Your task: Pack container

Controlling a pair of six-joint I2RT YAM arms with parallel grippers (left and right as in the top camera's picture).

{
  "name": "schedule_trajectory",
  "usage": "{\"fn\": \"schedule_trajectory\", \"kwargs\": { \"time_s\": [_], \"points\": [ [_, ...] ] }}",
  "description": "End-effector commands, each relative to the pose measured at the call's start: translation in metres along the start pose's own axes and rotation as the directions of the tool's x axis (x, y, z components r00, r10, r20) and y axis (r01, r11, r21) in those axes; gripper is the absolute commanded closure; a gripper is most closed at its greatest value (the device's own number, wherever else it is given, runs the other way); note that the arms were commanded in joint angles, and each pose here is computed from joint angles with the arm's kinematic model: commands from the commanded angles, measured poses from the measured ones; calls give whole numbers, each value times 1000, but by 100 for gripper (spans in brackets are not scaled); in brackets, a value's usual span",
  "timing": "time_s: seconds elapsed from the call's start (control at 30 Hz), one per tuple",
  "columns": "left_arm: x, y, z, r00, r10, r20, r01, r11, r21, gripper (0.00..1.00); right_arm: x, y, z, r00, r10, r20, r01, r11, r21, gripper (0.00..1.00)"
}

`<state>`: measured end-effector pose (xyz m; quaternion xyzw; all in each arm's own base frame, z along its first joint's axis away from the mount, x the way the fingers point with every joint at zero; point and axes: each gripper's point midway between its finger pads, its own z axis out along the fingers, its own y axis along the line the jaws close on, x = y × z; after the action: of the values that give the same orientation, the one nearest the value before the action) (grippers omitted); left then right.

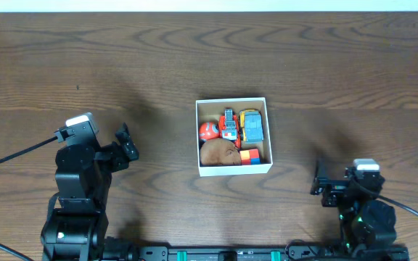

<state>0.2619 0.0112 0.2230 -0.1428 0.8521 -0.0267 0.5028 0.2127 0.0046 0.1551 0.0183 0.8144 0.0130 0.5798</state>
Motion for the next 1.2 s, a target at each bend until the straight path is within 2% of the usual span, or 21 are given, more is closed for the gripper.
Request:
{"fn": "schedule_trajectory", "kwargs": {
  "time_s": [0.0, 0.2, 0.27, 0.33, 0.43, 1.17],
  "points": [
    [1, 2, 1, 1000, -3, 0, 3, 1000, -12, 2, 5, 10, 12, 999, 0, 46, 3, 998, -56, 1],
    [1, 2, 1, 1000, -3, 0, 3, 1000, -12, 2, -21, 16, 28, 949, -97, 301, 118, 992, -53, 1],
    [1, 2, 1, 1000, -3, 0, 3, 1000, -12, 2, -27, 17, 26, 932, -160, 325, 179, 983, -32, 1],
    [1, 2, 1, 1000, -3, 0, 3, 1000, -12, 2, -26, 16, 26, 922, -215, 322, 232, 973, -15, 1],
    [1, 2, 1, 1000, -3, 0, 3, 1000, -12, 2, -11, 16, 30, 939, -221, 264, 236, 971, -24, 1],
    [1, 2, 1, 1000, -3, -1, 3, 1000, -12, 2, -11, 16, 31, 939, -222, 262, 236, 971, -25, 1]
  ]
}}
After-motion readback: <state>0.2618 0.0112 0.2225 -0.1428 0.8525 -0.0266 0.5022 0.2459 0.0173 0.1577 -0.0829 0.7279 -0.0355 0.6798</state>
